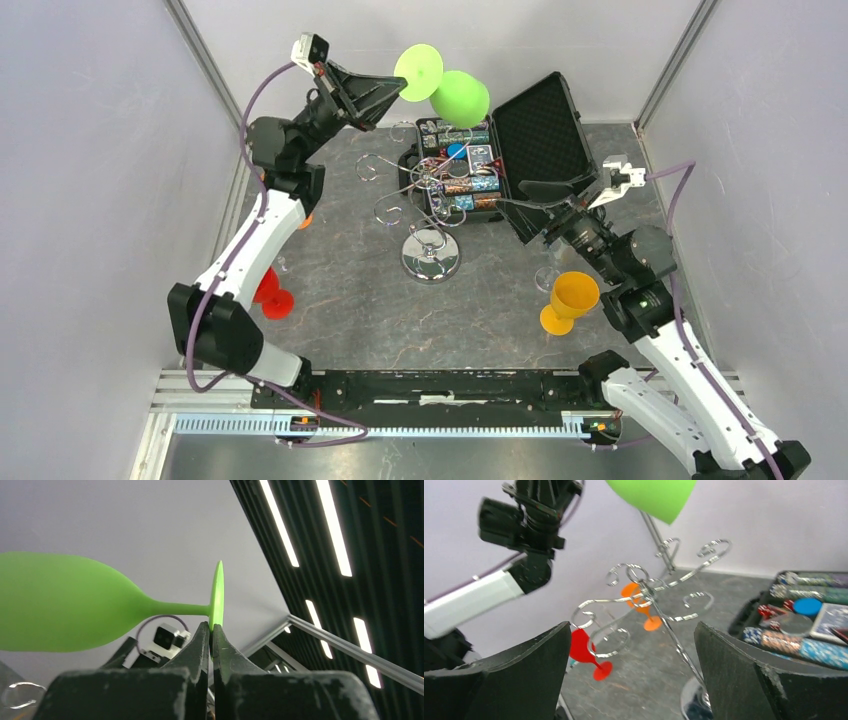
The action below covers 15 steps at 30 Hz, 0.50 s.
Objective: Take the wine glass off the wine glass rack
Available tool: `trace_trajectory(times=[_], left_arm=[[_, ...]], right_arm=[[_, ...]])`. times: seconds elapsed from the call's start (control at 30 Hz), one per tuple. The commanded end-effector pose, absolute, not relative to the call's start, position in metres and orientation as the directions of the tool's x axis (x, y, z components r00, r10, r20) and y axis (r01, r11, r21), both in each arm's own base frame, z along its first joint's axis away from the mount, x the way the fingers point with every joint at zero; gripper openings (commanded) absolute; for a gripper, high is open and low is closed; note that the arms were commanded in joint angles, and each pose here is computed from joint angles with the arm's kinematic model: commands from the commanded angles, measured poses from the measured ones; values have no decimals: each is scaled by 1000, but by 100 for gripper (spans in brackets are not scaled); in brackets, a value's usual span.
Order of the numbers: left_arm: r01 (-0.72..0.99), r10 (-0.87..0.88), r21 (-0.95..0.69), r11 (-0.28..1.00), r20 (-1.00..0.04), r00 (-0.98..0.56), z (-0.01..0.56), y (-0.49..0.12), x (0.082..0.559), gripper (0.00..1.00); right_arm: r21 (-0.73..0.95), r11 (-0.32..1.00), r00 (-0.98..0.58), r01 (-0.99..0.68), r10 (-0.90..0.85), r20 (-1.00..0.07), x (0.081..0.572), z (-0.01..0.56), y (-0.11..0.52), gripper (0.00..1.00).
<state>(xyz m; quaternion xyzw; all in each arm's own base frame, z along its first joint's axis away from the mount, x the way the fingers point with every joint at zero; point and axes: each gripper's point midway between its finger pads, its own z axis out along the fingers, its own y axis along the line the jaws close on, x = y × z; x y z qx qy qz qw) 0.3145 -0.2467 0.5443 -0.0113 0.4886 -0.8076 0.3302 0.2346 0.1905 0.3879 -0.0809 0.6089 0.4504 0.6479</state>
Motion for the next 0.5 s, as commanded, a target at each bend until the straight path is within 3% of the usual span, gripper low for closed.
trace_trajectory(times=[0.0, 0.27, 0.47], left_arm=[[463, -460, -739, -489, -232, -857, 582, -238, 257, 2], [370, -400, -728, -577, -143, -905, 593, -234, 213, 2], [381, -402, -738, -557, -162, -901, 590, -234, 199, 2]], right_arm=[[417, 413, -71, -810, 636, -768, 216, 450, 197, 98], [387, 323, -64, -864, 691, -720, 220, 475, 207, 97], [249, 80, -106, -965, 752, -650, 179, 504, 215, 84]])
